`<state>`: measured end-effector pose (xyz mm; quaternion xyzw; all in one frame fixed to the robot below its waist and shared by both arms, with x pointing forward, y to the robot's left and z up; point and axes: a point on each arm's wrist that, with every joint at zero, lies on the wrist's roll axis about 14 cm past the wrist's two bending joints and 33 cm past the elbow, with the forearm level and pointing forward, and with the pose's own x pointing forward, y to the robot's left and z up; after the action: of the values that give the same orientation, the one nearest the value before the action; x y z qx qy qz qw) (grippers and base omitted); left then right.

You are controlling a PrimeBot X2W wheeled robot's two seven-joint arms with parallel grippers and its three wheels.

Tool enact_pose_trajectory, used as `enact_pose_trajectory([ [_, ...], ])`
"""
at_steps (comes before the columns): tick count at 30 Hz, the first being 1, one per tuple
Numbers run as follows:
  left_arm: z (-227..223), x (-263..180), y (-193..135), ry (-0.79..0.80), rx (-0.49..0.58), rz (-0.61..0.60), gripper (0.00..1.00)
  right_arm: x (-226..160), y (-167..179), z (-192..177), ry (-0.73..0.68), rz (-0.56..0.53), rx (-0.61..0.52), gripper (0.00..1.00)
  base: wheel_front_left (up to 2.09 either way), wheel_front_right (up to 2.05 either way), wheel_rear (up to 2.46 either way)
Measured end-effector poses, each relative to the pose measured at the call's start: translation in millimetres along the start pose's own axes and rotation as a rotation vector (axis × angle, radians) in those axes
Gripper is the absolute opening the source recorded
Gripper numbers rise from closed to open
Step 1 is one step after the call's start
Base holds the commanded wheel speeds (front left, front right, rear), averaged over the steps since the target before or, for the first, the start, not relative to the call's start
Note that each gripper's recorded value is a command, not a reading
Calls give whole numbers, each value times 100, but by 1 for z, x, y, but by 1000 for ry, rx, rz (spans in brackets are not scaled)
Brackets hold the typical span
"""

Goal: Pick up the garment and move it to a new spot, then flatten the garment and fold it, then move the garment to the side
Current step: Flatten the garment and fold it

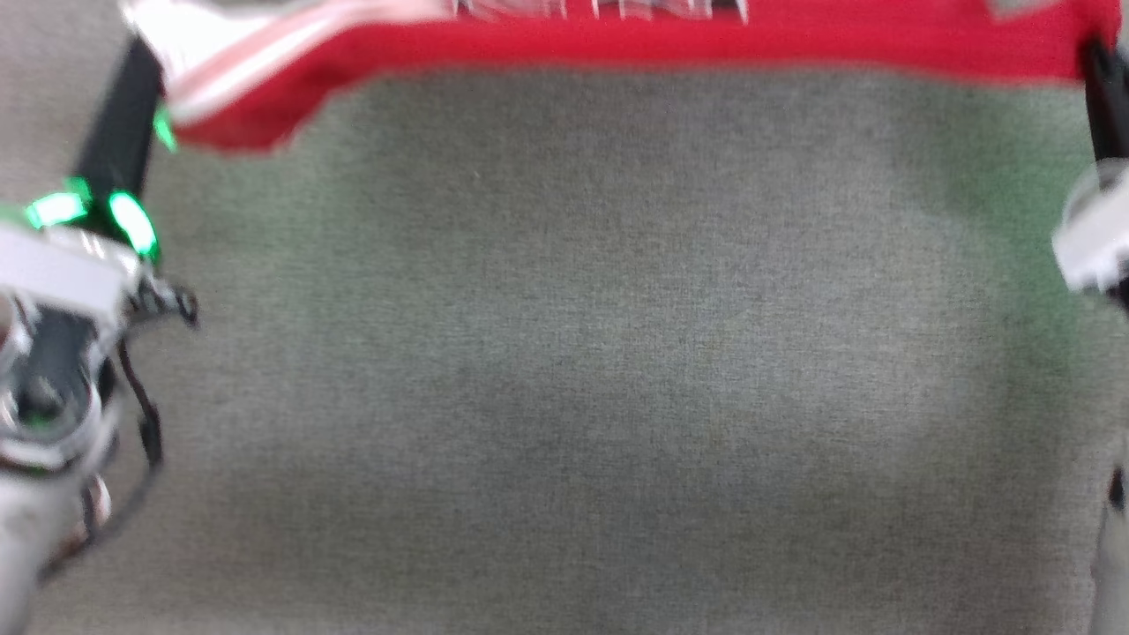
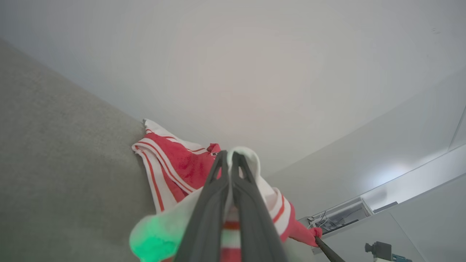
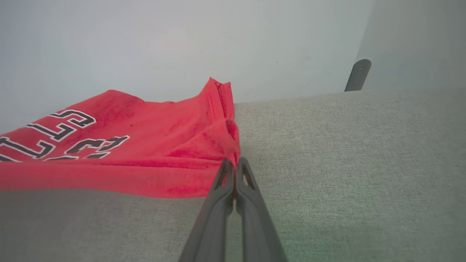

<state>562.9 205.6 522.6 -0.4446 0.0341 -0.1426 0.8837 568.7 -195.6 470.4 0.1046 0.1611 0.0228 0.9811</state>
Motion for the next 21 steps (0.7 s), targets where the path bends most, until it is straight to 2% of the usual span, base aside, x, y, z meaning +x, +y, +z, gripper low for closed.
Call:
enact_pose_trajectory([
  [12,-24,-84,-13,34,-48,50,0,-89,-5,-16,92,1,37,0,0,0,0],
  [21,-48,-135,-16,87,-16,94,0,-144,-13,-42,190,-14,74,0,0,0,0],
])
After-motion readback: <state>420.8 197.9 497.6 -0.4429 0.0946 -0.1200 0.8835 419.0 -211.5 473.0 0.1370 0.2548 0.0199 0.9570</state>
